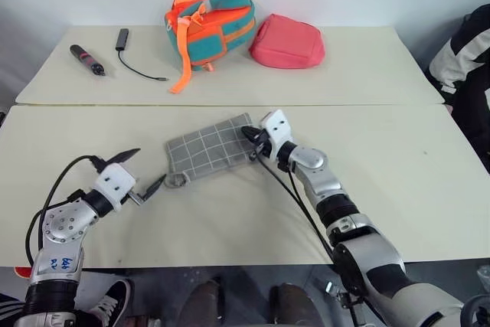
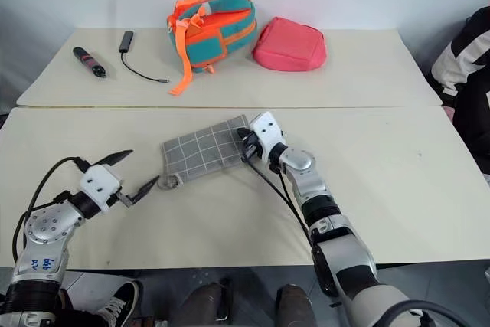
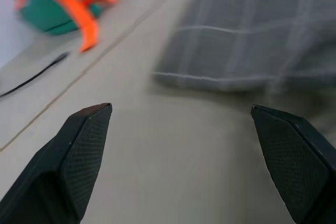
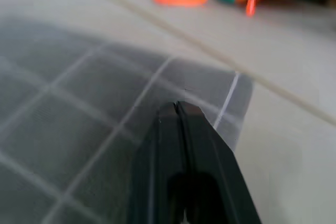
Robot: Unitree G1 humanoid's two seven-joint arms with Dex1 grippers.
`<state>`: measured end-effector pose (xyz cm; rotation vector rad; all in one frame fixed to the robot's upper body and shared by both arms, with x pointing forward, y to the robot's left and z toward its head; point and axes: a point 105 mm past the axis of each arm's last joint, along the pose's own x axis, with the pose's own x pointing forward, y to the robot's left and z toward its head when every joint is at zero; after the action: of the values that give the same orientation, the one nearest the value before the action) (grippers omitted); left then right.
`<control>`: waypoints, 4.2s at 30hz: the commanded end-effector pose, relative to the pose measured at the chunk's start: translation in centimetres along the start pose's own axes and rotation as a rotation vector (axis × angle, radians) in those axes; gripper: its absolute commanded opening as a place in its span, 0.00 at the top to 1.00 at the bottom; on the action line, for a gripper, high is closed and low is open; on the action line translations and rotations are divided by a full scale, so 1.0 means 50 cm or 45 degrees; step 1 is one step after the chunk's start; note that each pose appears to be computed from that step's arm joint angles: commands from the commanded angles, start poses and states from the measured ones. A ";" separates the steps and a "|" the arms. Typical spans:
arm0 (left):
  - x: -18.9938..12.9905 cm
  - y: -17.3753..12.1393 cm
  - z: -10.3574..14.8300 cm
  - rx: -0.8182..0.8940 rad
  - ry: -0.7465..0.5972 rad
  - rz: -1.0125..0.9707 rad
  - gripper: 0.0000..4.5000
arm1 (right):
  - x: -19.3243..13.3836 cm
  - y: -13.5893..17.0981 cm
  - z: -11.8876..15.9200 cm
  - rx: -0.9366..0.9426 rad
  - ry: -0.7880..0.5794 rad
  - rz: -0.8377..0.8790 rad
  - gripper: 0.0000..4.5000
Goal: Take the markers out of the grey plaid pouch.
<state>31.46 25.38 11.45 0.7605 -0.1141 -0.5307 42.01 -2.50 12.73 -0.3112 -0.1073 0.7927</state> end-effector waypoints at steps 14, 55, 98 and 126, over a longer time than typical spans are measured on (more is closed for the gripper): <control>0.117 -0.041 0.008 0.417 -0.072 -0.216 0.00 | -0.011 -0.002 -0.036 0.002 0.087 0.006 0.99; 0.195 -0.145 0.133 0.494 -0.093 -0.117 1.00 | -0.139 0.130 0.083 0.292 -0.029 0.505 0.00; 0.216 -0.178 0.182 0.450 -0.122 -0.110 1.00 | -0.109 0.191 0.035 0.914 -0.066 0.376 0.74; 0.189 -0.139 0.147 0.531 -0.077 -0.082 1.00 | -0.184 0.125 0.046 1.025 -0.123 0.442 0.99</control>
<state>34.60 10.67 12.62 1.1461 -0.3268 -0.5966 31.02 -3.29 11.63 0.4560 0.2409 1.1086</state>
